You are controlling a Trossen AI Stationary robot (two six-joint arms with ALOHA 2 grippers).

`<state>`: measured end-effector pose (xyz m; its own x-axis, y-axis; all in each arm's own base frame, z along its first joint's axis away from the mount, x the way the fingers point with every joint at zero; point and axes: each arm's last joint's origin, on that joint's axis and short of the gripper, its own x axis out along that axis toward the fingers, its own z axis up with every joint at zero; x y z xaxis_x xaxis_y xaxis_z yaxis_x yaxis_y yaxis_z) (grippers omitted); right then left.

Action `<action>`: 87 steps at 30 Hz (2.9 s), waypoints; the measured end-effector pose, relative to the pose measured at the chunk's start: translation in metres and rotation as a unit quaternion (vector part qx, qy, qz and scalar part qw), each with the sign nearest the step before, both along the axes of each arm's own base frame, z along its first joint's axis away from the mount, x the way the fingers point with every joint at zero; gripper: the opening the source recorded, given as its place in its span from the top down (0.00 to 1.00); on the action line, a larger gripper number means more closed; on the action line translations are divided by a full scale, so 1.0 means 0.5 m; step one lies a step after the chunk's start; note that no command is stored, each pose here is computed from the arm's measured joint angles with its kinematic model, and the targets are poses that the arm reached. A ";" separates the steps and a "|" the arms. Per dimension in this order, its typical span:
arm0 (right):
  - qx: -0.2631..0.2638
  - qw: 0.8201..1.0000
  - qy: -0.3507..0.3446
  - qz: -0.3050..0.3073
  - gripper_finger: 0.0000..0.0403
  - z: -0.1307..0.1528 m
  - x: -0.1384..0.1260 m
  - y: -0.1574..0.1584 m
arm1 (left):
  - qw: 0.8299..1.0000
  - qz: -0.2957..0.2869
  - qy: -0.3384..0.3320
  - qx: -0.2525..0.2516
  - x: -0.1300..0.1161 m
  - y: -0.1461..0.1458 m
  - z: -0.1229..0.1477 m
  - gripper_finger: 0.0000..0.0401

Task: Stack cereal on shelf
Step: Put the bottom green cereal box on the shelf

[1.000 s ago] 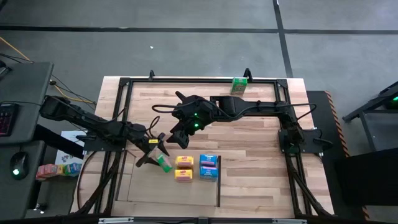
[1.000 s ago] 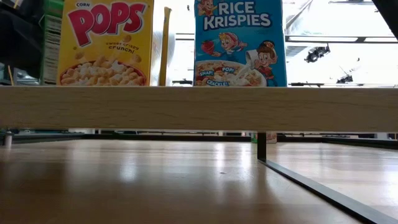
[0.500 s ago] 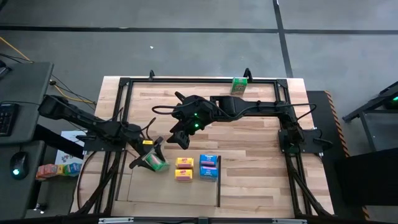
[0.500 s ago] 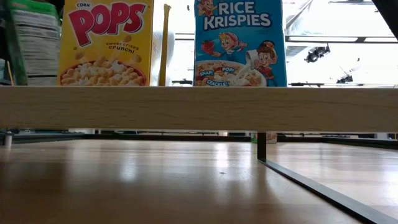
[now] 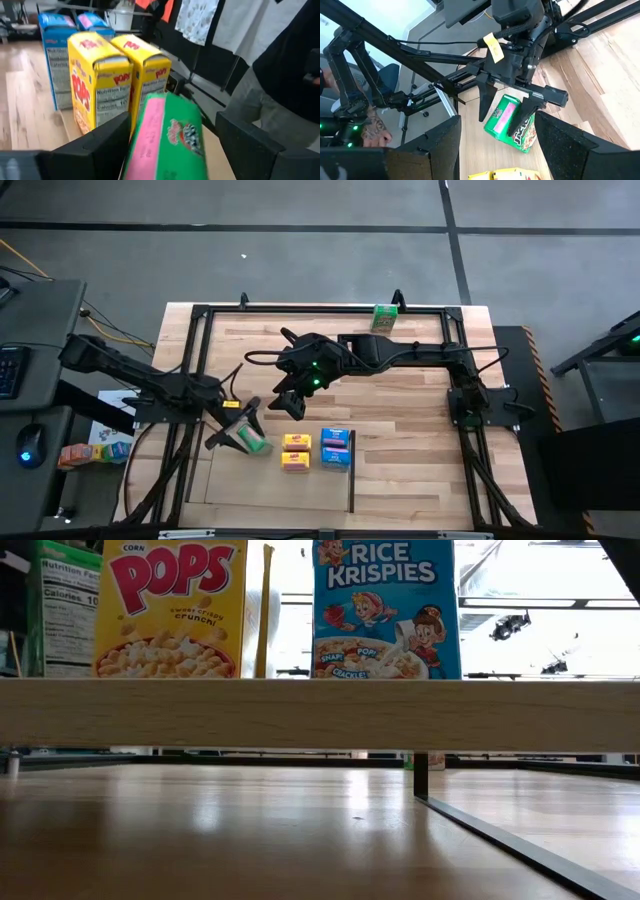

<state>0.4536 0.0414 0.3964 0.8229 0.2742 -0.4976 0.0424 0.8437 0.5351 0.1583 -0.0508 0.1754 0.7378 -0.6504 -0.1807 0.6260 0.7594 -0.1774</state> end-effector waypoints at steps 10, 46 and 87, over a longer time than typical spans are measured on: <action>0.000 1.000 0.000 0.000 0.39 0.000 0.000 0.000 | 0.998 0.001 -0.040 -0.037 -0.016 0.003 0.033 0.30; -0.040 0.998 -0.025 0.049 0.39 0.015 -0.005 0.003 | 0.948 0.186 0.253 0.058 0.003 0.073 0.055 1.00; -0.085 0.991 0.007 0.101 0.39 0.013 -0.032 -0.007 | 0.940 0.195 0.279 0.000 0.001 0.035 0.104 1.00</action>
<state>0.4378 0.0377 0.4029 0.7523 0.3436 -0.5621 -0.1297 0.9138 0.3850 0.1590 -0.0331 0.2274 0.7097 -0.3506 -0.6111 0.1099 0.9119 -0.3955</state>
